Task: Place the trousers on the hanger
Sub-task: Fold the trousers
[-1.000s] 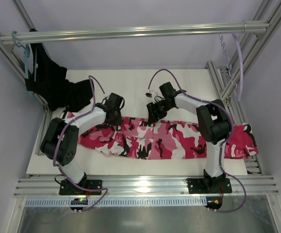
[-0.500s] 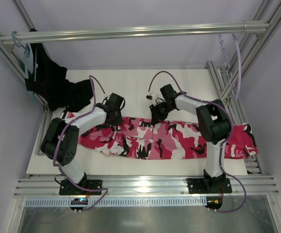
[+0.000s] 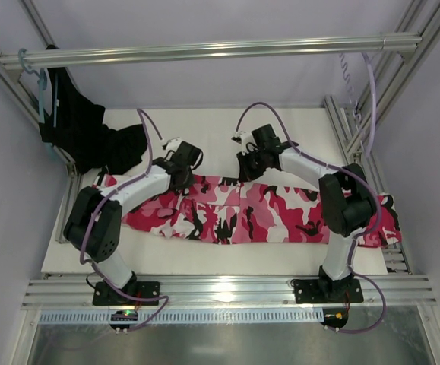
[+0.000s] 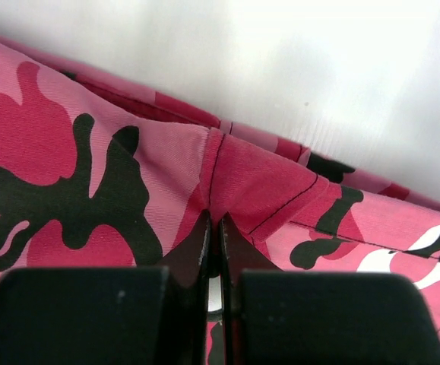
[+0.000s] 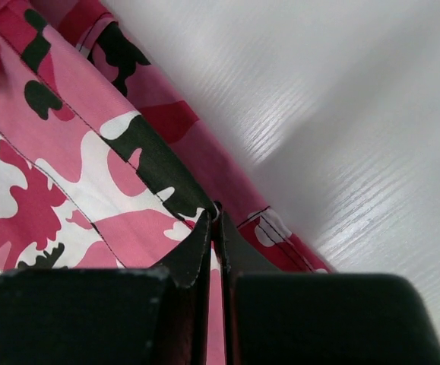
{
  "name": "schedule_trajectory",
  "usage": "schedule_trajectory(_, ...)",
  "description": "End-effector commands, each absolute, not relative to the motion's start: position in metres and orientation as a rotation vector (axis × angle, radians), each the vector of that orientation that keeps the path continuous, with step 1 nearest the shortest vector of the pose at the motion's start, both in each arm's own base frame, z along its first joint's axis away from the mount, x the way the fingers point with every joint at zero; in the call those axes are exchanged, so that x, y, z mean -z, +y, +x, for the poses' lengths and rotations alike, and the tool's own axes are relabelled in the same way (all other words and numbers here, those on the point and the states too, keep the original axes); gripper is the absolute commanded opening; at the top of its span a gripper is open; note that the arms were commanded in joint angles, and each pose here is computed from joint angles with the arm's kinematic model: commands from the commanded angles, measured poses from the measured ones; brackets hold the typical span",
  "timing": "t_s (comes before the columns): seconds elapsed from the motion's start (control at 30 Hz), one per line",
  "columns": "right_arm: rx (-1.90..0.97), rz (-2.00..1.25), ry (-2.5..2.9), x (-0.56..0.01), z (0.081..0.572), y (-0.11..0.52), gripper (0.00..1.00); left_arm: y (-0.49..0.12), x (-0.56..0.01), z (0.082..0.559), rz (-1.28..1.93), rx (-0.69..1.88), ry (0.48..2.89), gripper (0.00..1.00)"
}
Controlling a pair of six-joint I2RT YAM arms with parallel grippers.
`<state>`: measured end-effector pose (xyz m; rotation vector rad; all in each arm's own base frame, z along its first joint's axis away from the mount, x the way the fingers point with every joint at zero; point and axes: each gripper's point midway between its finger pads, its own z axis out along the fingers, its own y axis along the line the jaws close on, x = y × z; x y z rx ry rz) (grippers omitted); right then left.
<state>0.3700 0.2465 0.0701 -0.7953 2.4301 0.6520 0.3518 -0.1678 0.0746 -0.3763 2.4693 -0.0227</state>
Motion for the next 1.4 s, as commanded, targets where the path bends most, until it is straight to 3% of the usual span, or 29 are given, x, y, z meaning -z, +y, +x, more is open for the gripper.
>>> schedule_trajectory(0.0, -0.523, -0.696, 2.443, -0.068, 0.394, 0.236, 0.06, -0.145, -0.092, 0.373, -0.449, -0.117, 2.343, 0.0)
schedule_trajectory(0.17, -0.508, -0.673, 2.466, -0.055, 0.39, 0.231, 0.16, -0.147, -0.066, 0.386, -0.421, -0.188, 2.366, 0.03)
schedule_trajectory(0.27, -0.459, -0.611, 2.488, -0.061, 0.386, 0.223, 0.34, -0.146, -0.065, 0.384, -0.41, -0.221, 2.399, 0.13)
schedule_trajectory(0.4, -0.381, -0.303, 2.456, -0.101, 0.369, 0.203, 0.51, -0.149, -0.088, 0.38, -0.376, -0.159, 2.377, 0.52)
schedule_trajectory(0.53, -0.402, -0.009, 2.405, -0.11, 0.326, 0.193, 0.72, -0.156, -0.125, 0.375, -0.332, -0.05, 2.34, 0.62)
schedule_trajectory(0.7, -0.384, 0.399, 2.372, -0.113, 0.29, 0.163, 0.79, -0.173, -0.158, 0.359, -0.238, 0.057, 2.32, 0.72)
schedule_trajectory(0.73, -0.33, 0.457, 2.371, -0.111, 0.278, 0.148, 0.86, -0.177, -0.165, 0.353, -0.225, 0.09, 2.322, 0.81)
schedule_trajectory(0.77, -0.307, 0.502, 2.367, -0.11, 0.273, 0.141, 0.86, -0.179, -0.168, 0.351, -0.217, 0.11, 2.321, 0.84)
schedule_trajectory(0.8, -0.279, 0.597, 2.349, -0.109, 0.269, 0.132, 0.87, -0.183, -0.168, 0.348, -0.193, 0.132, 2.331, 1.0)
schedule_trajectory(1.17, 0.218, 1.122, 2.115, -0.108, 0.199, -0.036, 0.96, -0.212, -0.174, 0.306, -0.041, 0.469, 2.353, 1.0)
schedule_trajectory(1.37, 0.139, 1.323, 1.933, -0.122, 0.197, -0.101, 1.0, -0.202, -0.158, 0.291, 0.007, 0.424, 2.408, 1.0)
